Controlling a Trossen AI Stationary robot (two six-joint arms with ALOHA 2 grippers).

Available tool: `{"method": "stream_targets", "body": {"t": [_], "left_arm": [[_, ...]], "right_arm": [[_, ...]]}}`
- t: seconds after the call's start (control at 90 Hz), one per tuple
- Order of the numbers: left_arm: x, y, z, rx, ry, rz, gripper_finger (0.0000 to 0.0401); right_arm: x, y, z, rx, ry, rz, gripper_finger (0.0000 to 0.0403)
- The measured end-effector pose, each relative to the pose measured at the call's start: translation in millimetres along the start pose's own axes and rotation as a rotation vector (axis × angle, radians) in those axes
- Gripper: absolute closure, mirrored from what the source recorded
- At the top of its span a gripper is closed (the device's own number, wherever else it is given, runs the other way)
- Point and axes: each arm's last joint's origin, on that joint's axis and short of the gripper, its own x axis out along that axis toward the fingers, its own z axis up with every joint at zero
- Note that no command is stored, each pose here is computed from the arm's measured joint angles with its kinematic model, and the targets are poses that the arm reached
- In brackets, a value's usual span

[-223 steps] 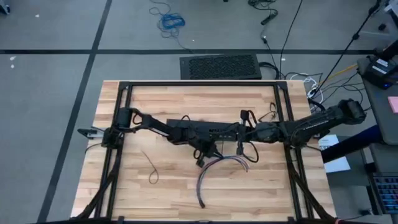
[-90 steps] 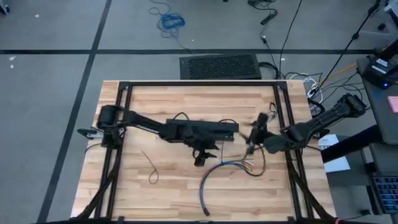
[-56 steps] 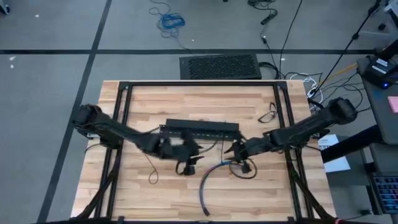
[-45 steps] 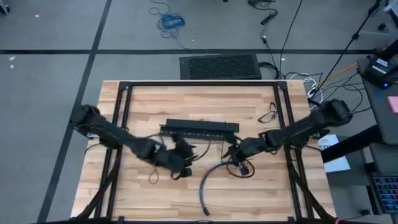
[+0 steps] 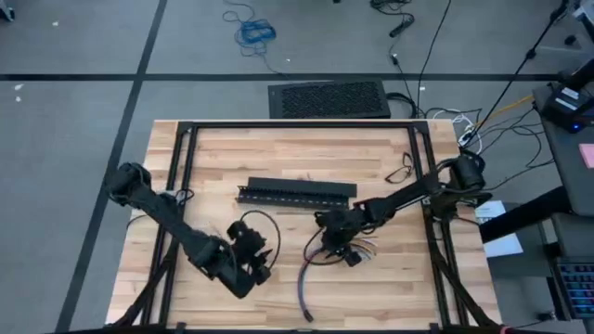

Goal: Ziptie cables
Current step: Wrap the black zip tie on the cables

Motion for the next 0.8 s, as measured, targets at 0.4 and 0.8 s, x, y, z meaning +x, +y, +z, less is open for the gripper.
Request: {"method": "stream_targets", "body": {"t": [0.4, 0.8], "left_arm": [[27, 10, -55, -0.216, 0.466, 0.345, 0.0226], [40, -6, -62, -0.271, 0.431, 0.223, 0.0226]], "right_arm": [[-19, -35, 7, 0.093, -0.017, -0.256, 0.0325], [-62, -31, 26, 0.087, -0.112, -0.29, 0.0325]]}}
